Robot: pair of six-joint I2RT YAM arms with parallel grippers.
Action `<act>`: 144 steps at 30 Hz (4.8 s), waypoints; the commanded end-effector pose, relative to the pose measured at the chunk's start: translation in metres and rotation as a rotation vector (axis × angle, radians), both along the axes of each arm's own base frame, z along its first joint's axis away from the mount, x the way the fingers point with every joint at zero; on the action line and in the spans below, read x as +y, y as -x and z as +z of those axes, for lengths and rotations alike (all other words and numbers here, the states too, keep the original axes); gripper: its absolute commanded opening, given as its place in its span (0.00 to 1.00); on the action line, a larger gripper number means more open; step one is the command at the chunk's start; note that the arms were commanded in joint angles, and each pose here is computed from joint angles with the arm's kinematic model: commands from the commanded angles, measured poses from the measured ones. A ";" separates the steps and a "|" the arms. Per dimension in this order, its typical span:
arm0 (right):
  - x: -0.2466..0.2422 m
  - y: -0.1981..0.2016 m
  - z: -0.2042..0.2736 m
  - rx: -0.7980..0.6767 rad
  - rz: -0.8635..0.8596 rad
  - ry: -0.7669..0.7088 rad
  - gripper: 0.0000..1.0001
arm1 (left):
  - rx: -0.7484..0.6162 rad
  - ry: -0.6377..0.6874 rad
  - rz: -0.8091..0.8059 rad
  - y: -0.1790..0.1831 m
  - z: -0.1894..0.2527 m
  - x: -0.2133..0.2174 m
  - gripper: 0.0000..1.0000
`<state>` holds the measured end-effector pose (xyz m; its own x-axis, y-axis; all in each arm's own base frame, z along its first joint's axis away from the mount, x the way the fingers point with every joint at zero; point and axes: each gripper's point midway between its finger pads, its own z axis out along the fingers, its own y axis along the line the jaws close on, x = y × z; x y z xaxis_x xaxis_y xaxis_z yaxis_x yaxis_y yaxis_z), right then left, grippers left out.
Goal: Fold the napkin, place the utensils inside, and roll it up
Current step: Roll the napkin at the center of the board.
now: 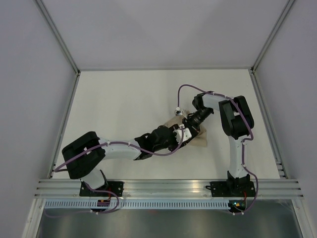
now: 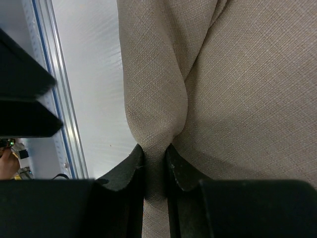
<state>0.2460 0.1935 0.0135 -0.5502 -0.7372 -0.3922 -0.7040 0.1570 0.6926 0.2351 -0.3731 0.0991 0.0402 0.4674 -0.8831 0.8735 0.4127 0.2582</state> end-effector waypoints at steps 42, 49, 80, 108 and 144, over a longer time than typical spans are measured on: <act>-0.020 -0.050 0.012 -0.156 -0.061 0.012 0.64 | 0.412 -0.336 -0.283 0.021 -0.129 -0.017 0.02; -0.044 -0.084 0.056 -0.235 -0.222 -0.060 0.64 | 0.580 -0.281 -0.293 0.023 -0.127 -0.012 0.02; -0.010 -0.026 0.056 -1.175 -0.129 0.045 0.76 | 1.320 -0.220 -0.120 -0.002 -0.131 -0.001 0.02; -0.008 0.002 -0.007 -1.078 0.047 0.181 0.23 | 1.198 -0.003 -0.132 -0.051 -0.042 -0.023 0.47; -0.027 -0.002 -0.022 -0.186 0.108 -0.004 0.21 | -0.029 0.142 0.181 -0.051 0.034 0.032 0.50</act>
